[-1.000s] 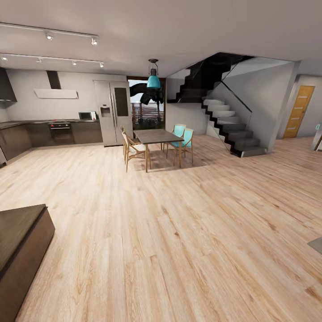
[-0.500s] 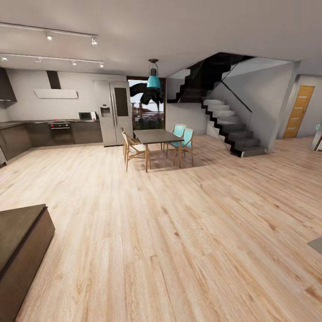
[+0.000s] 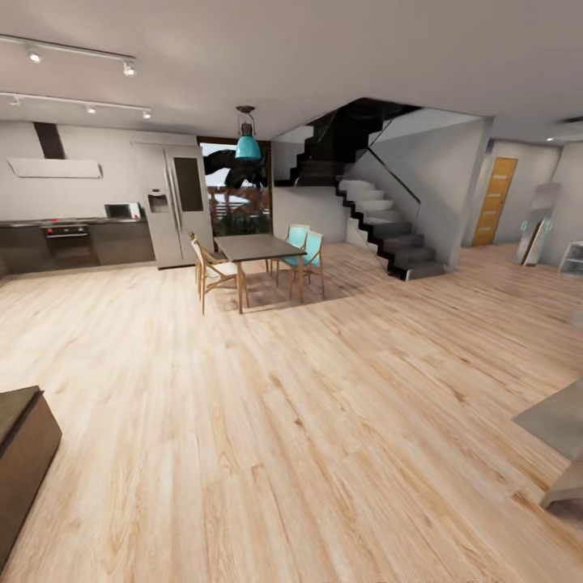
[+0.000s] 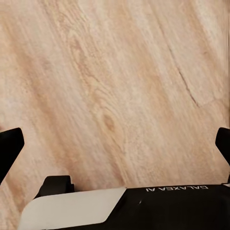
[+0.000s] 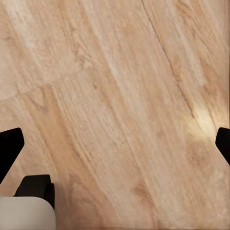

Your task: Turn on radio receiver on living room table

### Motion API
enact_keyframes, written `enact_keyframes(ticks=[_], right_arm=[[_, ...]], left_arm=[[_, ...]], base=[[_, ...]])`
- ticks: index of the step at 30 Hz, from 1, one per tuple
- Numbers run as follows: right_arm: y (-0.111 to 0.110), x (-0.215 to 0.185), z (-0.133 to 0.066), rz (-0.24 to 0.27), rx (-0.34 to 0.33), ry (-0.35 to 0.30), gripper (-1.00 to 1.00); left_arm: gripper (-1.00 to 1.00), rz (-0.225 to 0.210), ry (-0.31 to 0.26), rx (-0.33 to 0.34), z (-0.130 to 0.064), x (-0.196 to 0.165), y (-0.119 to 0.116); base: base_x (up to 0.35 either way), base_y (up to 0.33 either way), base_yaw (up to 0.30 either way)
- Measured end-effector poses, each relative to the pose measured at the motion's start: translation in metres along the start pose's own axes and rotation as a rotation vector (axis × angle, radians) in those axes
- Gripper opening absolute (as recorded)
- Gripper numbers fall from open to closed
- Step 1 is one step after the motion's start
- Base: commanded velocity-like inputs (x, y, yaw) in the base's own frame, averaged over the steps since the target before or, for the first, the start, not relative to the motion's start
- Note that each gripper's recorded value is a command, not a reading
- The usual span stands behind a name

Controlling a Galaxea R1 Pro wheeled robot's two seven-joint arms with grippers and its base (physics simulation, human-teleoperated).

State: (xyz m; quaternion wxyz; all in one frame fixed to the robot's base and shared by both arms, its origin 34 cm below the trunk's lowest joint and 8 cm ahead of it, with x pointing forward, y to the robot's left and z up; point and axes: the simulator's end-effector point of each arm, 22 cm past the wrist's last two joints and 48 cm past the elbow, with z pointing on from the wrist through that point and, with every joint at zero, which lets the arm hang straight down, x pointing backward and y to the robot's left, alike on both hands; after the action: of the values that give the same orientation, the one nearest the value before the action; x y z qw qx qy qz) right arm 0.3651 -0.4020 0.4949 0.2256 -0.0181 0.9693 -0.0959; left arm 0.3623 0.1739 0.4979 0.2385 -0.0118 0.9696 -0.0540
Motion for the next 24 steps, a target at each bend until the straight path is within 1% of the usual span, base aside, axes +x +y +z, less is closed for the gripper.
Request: enact_keyframes(ticks=[6,24], right_arm=[[-0.0001,0.0021,0.0000,0.001,0.000,0.005,1.00],[0.0008,0.0036,-0.0001,0.002,-0.001,0.008,1.00]], left_arm=[[1.00,0.000,-0.010,-0.009,0.0000,-0.0016,0.0031],[1.00,0.000,-0.011,-0.013,0.0000,-0.0016,0.0034]], base=[[0.000,0.000,-0.279],[0.000,0.000,-0.279]])
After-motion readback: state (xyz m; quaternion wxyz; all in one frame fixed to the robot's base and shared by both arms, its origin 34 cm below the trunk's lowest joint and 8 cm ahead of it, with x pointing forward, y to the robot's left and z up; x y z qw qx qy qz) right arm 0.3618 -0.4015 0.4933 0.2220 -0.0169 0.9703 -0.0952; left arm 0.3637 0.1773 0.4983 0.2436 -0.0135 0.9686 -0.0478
